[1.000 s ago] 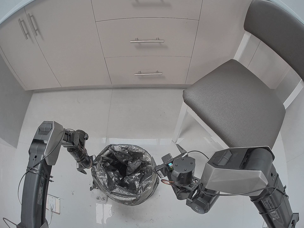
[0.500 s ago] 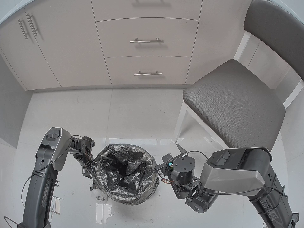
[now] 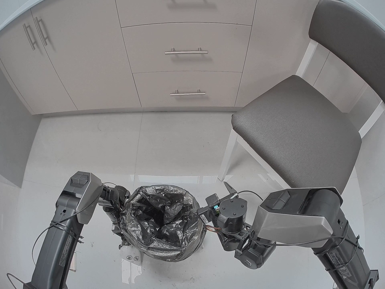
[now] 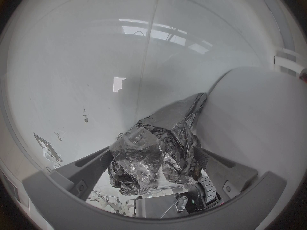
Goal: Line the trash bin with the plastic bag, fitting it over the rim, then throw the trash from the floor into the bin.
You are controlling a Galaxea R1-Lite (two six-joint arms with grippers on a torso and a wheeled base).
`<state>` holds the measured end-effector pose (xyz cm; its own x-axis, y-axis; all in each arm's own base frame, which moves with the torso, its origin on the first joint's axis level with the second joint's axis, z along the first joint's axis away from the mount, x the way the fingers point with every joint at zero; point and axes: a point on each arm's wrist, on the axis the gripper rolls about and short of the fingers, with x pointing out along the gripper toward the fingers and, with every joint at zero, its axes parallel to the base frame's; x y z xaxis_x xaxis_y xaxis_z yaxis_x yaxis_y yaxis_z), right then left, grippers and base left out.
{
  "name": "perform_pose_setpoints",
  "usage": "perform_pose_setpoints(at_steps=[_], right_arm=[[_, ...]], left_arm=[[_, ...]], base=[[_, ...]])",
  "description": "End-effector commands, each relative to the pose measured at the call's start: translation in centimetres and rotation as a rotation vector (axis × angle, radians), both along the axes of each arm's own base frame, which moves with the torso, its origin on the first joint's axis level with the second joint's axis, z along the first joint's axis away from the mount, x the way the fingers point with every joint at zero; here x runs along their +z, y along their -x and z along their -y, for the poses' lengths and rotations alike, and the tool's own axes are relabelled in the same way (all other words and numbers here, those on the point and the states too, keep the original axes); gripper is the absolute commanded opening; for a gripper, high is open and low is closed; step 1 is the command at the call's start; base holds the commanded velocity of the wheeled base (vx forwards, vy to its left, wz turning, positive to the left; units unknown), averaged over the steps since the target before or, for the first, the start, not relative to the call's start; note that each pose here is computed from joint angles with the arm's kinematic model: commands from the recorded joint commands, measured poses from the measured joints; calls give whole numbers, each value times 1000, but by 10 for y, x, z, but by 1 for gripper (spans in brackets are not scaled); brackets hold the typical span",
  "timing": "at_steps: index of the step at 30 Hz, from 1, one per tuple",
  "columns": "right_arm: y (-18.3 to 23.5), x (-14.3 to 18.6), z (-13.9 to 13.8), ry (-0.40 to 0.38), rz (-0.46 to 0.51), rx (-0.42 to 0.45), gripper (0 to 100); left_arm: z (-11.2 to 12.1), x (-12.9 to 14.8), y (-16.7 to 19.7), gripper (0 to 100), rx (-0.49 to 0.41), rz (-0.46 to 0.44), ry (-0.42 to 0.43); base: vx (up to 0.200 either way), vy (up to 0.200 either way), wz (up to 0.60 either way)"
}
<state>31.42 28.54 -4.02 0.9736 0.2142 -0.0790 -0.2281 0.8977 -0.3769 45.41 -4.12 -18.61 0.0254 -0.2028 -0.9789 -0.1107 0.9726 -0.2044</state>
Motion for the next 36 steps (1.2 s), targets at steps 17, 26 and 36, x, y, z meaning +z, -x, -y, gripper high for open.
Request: perform_pose_setpoints(at_steps=[17,26,36], right_arm=[[-3,-2,-1,-5,5,-2,100],[-4,-2,0,-9,9,-7,100],[-6,-5,-2,-14,12,-8,100]], left_arm=[[4,-25,12,100,-45,-52,-58],[15,-25,13,100,-83,-49,-55],[17,-25,13,0,-128,-36,-55]], base=[[0,0,0],[0,0,0],[0,0,0]])
